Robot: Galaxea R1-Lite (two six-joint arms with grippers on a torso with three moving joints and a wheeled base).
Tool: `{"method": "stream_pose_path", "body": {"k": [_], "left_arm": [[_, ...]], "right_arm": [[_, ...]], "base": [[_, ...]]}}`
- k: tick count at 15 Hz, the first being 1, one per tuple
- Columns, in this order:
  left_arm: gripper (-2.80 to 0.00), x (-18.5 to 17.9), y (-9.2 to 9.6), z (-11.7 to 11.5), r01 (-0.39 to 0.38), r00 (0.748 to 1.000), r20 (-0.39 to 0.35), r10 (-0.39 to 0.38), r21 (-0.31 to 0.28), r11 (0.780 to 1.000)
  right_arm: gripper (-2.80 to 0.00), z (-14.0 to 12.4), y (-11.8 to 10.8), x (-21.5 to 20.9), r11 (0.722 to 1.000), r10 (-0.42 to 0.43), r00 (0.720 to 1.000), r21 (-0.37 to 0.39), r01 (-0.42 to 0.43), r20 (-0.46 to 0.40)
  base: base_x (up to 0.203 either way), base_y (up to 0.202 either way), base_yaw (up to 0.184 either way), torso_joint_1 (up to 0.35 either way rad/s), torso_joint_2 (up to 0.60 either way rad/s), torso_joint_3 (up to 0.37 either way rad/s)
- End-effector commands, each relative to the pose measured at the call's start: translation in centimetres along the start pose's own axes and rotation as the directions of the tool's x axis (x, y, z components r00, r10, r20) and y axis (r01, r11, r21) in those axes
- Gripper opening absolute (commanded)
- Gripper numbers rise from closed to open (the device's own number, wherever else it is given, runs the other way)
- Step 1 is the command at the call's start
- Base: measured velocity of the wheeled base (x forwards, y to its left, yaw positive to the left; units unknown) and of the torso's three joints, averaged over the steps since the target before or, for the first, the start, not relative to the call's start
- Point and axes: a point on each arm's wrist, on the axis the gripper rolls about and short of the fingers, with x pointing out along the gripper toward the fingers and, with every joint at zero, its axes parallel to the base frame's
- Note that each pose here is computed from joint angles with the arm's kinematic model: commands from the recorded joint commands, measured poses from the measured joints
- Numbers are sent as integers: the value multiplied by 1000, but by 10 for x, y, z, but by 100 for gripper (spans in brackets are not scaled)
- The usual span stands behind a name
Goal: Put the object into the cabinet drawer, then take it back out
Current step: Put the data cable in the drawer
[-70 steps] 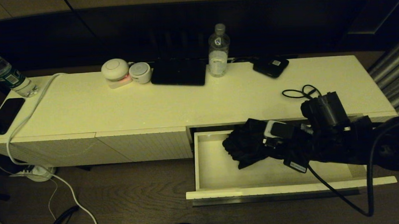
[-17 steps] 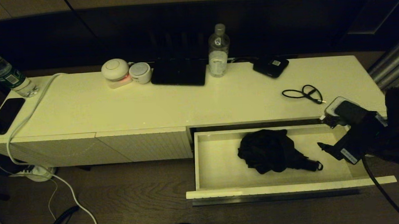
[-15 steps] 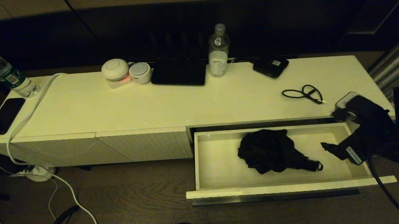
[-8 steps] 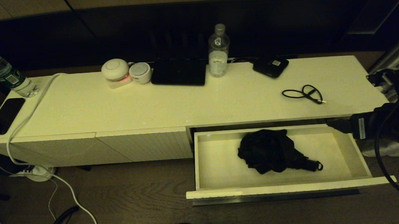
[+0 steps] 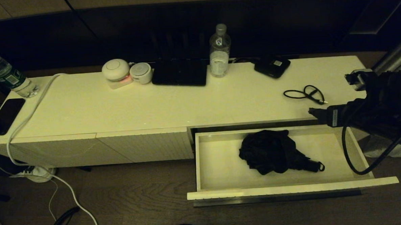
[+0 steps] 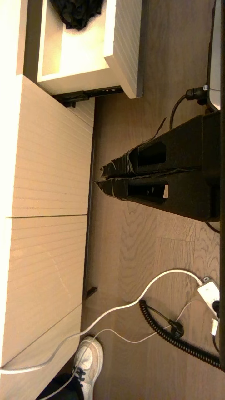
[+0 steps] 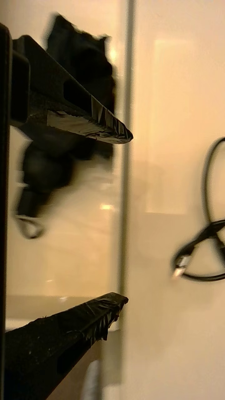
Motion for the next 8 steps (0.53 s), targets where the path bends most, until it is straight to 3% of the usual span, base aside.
{"method": "stream_pose_path", "body": {"k": [1,8], "left_arm": [[-280,0,0,0,-1,1000,2,1,-1,1000],[-280,0,0,0,-1,1000,2,1,-1,1000]], "right_arm": [[0,-19,-1,30,1000,-7,1000,-4,7,-13],[0,-8,-30,40,998,-66,996,23,64,63]], "base": [[0,0,0,0,0,0],[0,0,0,0,0,0]]}}
